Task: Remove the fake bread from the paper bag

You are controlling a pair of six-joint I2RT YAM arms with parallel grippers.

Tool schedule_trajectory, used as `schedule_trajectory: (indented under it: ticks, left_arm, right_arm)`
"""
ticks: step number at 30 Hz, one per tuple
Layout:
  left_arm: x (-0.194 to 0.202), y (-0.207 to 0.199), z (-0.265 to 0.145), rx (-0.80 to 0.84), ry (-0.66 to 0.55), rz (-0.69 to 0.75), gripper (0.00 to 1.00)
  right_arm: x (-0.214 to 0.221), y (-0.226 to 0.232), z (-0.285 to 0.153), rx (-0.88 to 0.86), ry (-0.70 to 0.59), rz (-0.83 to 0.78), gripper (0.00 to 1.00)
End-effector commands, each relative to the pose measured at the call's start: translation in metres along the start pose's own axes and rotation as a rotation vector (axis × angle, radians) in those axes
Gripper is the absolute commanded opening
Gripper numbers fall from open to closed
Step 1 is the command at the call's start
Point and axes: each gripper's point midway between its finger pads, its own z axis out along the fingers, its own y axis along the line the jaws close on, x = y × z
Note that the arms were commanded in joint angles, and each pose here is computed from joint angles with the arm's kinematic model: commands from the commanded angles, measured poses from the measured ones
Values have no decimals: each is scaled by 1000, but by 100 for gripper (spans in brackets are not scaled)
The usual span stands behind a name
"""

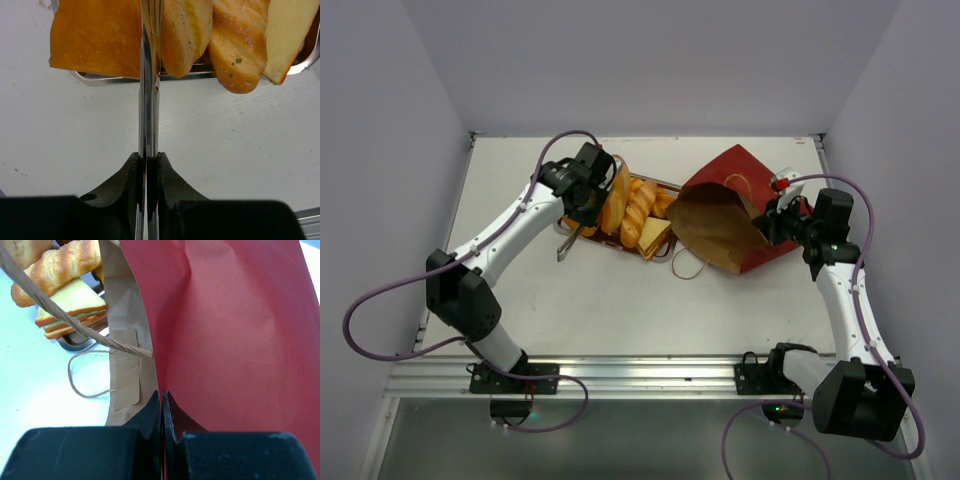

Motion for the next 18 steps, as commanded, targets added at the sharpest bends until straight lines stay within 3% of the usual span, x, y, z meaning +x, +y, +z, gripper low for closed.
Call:
schedule_trajectory:
  ticks: [1, 8, 18]
  left_arm:
    - [-29, 2, -5, -17, -78, 9, 11]
    - [-31, 4, 8, -46, -53, 17, 29]
    - [-37, 4, 20, -67, -37, 21, 40]
  right_arm:
    - [-15, 6, -4, -22, -61, -28, 0]
    - [-16, 6, -4, -21, -63, -30, 0]
    - [-17, 6, -5, -20, -66, -31, 0]
